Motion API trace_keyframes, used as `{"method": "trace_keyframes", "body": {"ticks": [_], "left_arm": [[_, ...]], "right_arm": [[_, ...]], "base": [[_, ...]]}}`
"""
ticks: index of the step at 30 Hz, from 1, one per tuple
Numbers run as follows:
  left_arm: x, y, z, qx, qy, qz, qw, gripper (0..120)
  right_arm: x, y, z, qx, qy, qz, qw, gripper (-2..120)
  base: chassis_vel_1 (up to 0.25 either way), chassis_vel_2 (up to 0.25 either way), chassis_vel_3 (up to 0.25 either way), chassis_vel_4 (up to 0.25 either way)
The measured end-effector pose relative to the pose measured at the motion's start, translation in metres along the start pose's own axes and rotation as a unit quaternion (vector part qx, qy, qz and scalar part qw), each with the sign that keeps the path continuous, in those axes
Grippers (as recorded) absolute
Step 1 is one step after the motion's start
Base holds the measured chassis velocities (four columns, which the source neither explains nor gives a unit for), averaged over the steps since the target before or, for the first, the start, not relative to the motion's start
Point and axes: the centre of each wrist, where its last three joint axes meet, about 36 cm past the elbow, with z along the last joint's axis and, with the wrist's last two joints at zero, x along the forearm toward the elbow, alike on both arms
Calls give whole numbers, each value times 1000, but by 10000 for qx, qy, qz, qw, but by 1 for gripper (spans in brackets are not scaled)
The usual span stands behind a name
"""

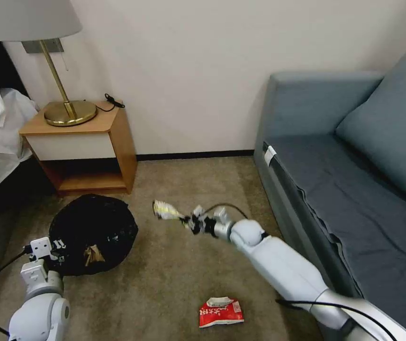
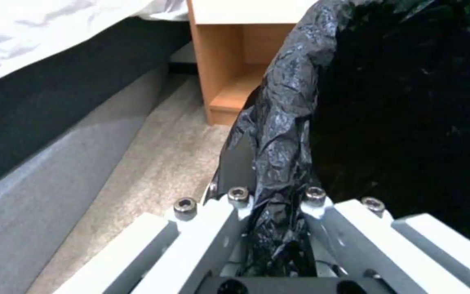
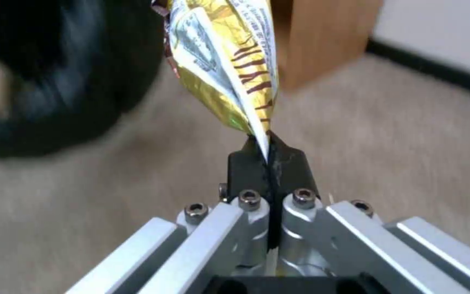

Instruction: Pick up the trash bin, then pick up the garbage on the floor and place it into the trash bin.

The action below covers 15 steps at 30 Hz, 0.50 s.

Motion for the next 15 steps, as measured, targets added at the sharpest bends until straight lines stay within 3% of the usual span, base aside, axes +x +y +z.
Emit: {"method": "trace_keyframes", "body": {"ticks": [4, 7, 15], "left_arm": [[1, -4, -2, -31, -15, 89, 10000, 2], [4, -9, 1, -79, 11, 165, 9998, 2], [10, -23, -1, -32, -26, 389, 9992, 2]], "right_arm": [[-8, 17, -27, 77, -278, -240, 9993, 0], [-22, 47, -48, 132, -462, -650, 9967, 0], [-52, 91, -61, 117, -597, -1091, 9922, 0]], "base": [[0, 0, 0, 0], [0, 0, 0, 0], [0, 0, 0, 0]]}}
